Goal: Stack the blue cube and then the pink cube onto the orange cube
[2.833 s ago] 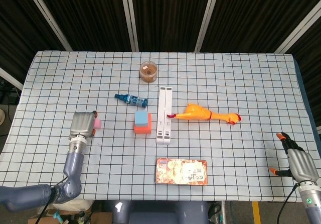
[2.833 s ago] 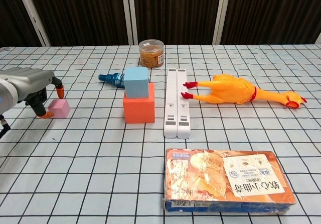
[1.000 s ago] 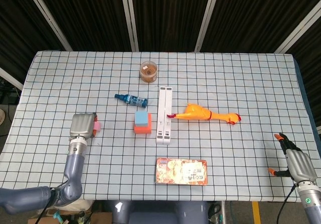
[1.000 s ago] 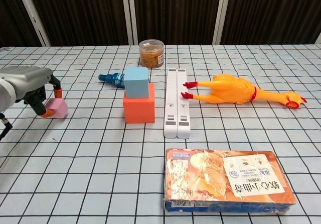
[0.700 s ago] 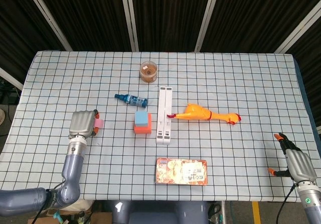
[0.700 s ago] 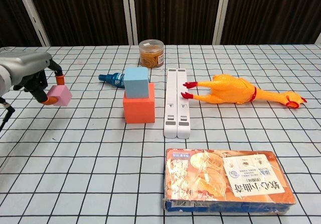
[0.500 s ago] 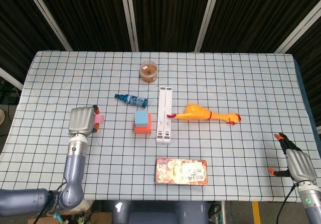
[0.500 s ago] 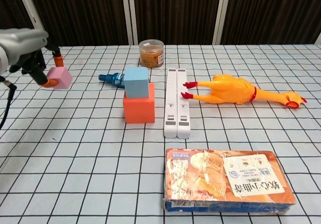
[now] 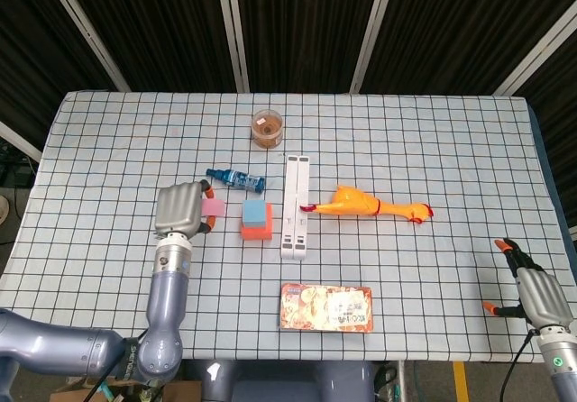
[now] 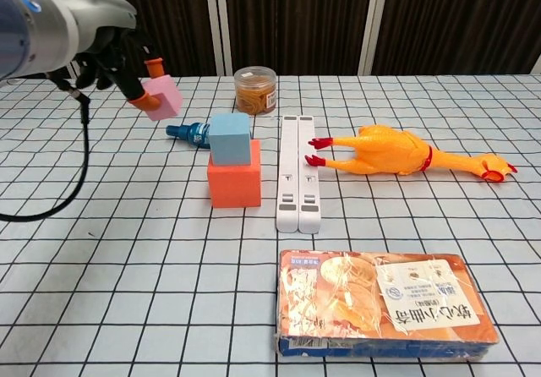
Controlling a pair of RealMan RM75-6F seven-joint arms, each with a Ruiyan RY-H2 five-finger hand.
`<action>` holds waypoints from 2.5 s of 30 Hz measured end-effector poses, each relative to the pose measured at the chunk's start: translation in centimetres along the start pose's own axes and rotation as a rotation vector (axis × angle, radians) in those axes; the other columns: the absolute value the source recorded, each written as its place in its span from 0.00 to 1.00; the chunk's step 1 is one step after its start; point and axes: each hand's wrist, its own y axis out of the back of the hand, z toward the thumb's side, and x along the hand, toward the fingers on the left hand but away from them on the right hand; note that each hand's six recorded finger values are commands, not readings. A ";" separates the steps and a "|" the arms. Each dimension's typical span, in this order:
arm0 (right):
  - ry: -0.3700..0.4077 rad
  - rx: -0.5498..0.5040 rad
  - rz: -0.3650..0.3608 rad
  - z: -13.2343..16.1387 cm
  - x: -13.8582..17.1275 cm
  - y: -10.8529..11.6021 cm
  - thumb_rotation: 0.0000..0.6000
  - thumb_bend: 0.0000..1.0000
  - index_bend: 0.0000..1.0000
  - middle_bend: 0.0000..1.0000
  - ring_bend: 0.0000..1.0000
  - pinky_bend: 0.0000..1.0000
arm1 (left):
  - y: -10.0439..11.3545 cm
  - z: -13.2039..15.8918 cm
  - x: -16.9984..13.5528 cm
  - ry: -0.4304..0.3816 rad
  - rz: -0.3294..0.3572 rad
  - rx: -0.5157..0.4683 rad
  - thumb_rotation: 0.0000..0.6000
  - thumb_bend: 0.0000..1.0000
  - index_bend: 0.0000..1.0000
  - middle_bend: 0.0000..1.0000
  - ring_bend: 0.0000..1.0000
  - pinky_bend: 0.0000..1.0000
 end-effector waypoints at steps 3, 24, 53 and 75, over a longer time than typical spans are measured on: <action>0.000 -0.001 0.002 0.0 -0.1 -0.1 1.00 0.04 0.07 0.05 0.15 0.25 | 0.1 1.6 0.0 -0.008 -0.013 -0.008 1.00 0.41 0.48 0.95 0.77 0.78; -0.007 -0.001 0.012 -0.2 -0.2 -0.3 1.00 0.04 0.07 0.05 0.15 0.25 | 1.7 4.5 0.6 0.080 -0.040 0.118 1.00 0.42 0.48 0.95 0.77 0.78; -0.012 -0.006 0.013 -0.5 -0.3 -0.2 1.00 0.04 0.07 0.05 0.15 0.25 | 0.1 6.7 1.5 0.170 -0.065 0.132 1.00 0.42 0.49 0.95 0.77 0.78; -0.011 -0.012 0.013 -0.5 -0.3 -0.2 1.00 0.04 0.07 0.05 0.15 0.25 | -0.4 7.7 1.8 0.140 -0.040 0.119 1.00 0.42 0.48 0.95 0.77 0.78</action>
